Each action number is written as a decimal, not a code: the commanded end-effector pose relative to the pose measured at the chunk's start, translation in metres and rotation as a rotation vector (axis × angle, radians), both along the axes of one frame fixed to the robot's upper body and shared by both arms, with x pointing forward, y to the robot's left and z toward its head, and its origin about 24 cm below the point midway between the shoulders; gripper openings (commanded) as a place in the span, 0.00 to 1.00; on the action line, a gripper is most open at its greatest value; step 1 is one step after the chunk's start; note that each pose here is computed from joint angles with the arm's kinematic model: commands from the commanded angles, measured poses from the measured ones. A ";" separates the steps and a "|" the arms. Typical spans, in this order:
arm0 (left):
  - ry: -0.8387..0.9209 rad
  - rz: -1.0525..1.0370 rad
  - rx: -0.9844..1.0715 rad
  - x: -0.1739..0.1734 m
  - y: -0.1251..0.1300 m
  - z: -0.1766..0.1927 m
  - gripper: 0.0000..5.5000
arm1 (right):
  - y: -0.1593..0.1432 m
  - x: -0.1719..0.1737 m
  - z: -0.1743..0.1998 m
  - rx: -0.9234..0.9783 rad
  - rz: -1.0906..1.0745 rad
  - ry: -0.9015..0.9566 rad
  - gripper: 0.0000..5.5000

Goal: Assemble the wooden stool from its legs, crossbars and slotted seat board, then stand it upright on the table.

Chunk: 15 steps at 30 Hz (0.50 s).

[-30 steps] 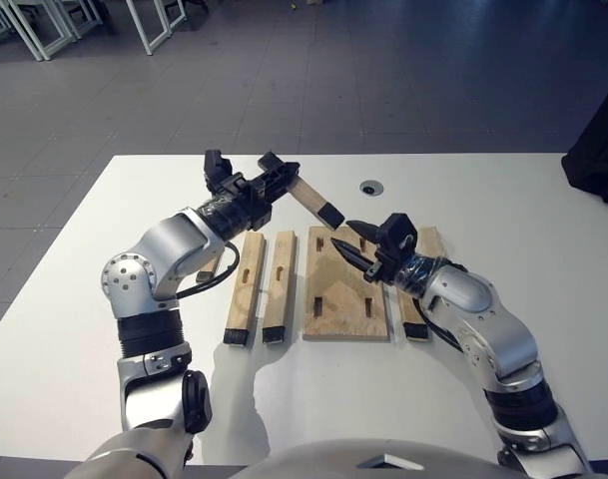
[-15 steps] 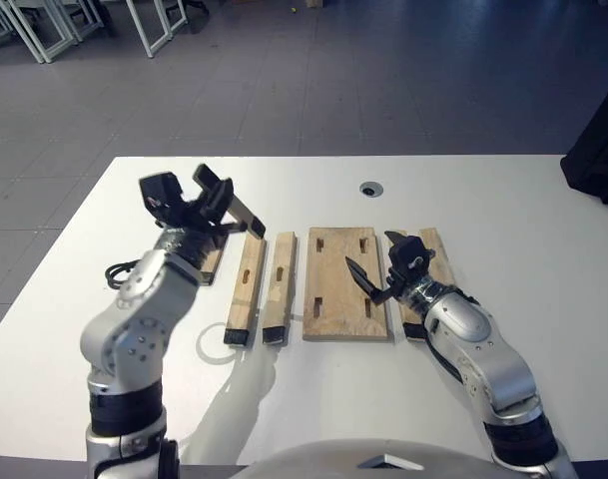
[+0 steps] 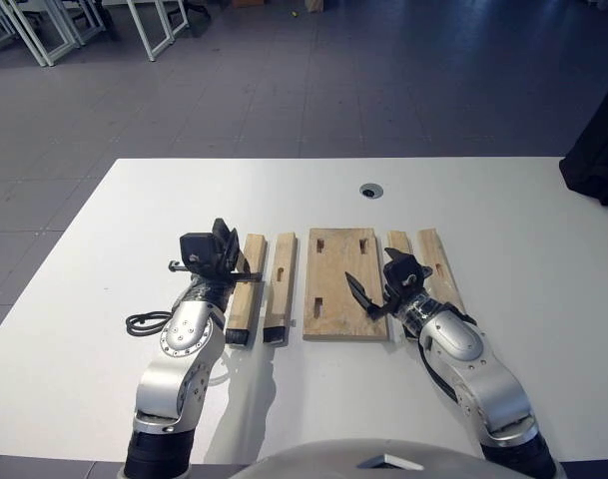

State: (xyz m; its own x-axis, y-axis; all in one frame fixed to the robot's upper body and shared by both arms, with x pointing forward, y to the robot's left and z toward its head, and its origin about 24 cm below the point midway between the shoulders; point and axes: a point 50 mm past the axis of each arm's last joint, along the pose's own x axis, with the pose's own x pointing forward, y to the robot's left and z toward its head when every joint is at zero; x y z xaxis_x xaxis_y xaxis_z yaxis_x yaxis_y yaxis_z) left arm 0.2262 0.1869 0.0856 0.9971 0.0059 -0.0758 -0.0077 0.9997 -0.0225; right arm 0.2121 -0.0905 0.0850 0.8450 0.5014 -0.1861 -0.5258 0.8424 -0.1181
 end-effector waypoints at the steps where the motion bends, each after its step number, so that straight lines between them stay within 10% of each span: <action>1: -0.019 0.001 0.007 0.005 0.001 0.001 0.08 | 0.000 0.003 0.001 -0.009 -0.005 -0.005 0.84; 15: 0.075 0.038 0.029 -0.005 0.015 -0.031 0.08 | -0.001 0.005 0.002 -0.017 -0.001 -0.012 0.84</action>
